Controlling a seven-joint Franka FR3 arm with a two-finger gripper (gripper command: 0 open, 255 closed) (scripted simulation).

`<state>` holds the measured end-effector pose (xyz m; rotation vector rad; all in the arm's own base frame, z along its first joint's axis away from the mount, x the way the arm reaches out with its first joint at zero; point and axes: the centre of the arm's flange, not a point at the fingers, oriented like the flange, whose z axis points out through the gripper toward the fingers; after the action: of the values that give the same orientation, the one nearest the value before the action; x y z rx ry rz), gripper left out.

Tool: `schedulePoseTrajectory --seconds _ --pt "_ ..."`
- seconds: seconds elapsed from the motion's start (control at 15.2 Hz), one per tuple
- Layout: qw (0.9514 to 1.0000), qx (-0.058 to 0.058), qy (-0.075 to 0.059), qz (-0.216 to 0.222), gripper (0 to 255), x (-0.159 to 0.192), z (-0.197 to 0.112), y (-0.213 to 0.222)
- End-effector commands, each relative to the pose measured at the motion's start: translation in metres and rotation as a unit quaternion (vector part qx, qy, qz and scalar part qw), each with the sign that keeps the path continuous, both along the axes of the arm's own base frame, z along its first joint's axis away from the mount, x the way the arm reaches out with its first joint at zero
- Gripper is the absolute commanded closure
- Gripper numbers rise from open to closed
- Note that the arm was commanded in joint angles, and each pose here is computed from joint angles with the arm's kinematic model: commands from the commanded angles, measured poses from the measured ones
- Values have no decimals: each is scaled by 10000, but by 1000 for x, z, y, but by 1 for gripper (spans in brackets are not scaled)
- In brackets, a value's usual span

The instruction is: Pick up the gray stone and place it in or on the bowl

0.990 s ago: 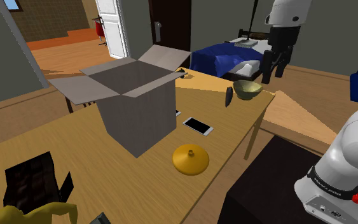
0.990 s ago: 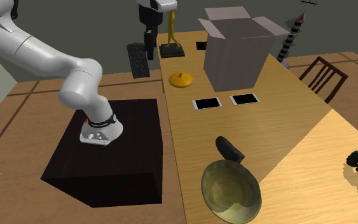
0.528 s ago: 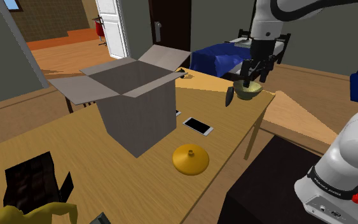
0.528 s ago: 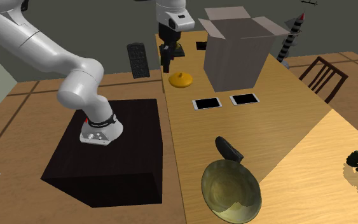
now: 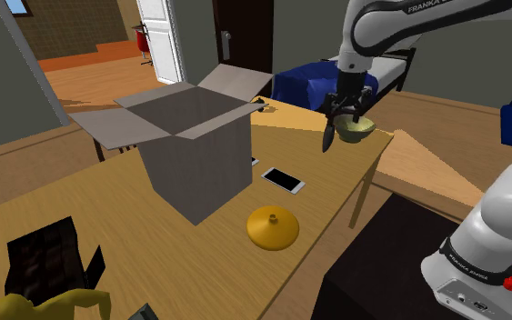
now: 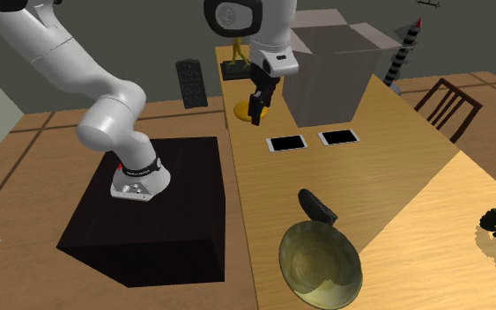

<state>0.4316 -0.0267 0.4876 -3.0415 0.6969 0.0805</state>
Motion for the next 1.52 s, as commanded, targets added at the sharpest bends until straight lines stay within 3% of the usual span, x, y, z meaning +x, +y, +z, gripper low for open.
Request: schedulePoseTrajectory --seconds 0.0,0.26,0.53,0.86,1.25,1.32,1.45 --pt "9996 -35 -38 -277 0 17 -14 -15" --pt "9966 -98 -95 -813 0 48 -40 -45" --pt "9906 -161 -152 -1347 0 76 -65 -78" --pt "9791 -239 -223 -2008 0 106 -96 -125" --pt "9593 -331 -306 -2789 0 134 -131 -186" --pt "9570 -340 -314 -2865 0 136 -134 -192" --pt "9570 -340 -314 -2865 0 136 -145 -192"
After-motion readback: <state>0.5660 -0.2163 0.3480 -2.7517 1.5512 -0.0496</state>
